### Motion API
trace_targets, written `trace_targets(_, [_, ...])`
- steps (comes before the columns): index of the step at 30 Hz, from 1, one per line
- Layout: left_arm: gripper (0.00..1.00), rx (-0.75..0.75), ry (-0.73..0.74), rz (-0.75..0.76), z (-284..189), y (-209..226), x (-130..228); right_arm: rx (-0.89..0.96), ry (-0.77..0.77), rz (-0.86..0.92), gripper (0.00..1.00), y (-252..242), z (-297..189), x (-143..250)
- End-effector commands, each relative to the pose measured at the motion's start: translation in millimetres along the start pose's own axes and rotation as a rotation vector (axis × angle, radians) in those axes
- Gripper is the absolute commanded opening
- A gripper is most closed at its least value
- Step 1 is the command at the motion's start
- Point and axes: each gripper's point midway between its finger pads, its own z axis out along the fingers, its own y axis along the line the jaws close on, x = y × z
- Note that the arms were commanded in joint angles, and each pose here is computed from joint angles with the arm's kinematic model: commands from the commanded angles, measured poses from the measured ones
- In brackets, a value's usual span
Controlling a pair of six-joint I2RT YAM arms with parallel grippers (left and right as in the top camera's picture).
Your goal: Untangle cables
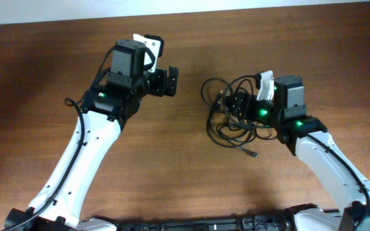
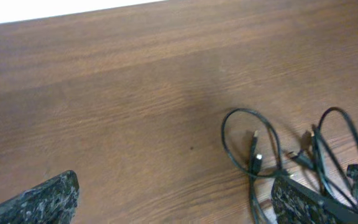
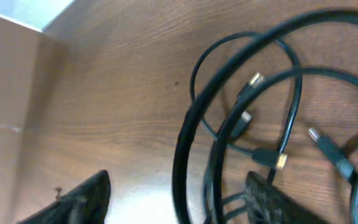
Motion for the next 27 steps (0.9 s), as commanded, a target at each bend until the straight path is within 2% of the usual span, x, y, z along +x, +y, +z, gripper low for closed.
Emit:
trace_targets(1, [0.99, -0.014, 0.018, -0.012, 1, 6, 4, 0.042, 0.01, -0.013, 0.44, -11, 18, 3])
trace_targets(2, [0.99, -0.014, 0.019, -0.011, 1, 6, 5, 0.029, 0.015, -0.014, 0.39, -10, 21, 3])
trace_targets(5, [0.99, -0.015, 0.026, -0.012, 1, 6, 6, 0.014, 0.011, -0.02, 0.04, -11, 27, 1])
trace_targets(13, [0.99, -0.016, 0.044, -0.013, 1, 7, 11, -0.046, -0.011, -0.046, 0.04, 2, 26, -6])
trace_targets(14, [0.99, -0.016, 0.044, -0.013, 1, 7, 11, -0.043, -0.013, -0.046, 0.05, 1, 26, -6])
trace_targets(15, [0.99, -0.016, 0.044, -0.013, 1, 7, 11, -0.032, -0.018, -0.045, 0.13, 0, 26, -7])
trace_targets(17, [0.99, -0.016, 0.044, -0.013, 1, 7, 11, 0.008, -0.034, -0.04, 0.48, -8, 26, -10])
trace_targets(19, [0.99, -0.016, 0.044, -0.013, 1, 7, 11, 0.047, -0.051, -0.036, 0.6, -15, 26, -12])
trace_targets(21, [0.99, -0.016, 0.044, -0.013, 1, 7, 11, 0.087, -0.075, -0.036, 0.64, -22, 25, -17])
trace_targets(27, [0.99, -0.016, 0.044, -0.013, 1, 7, 11, 0.172, -0.15, -0.043, 0.65, -35, 22, -31])
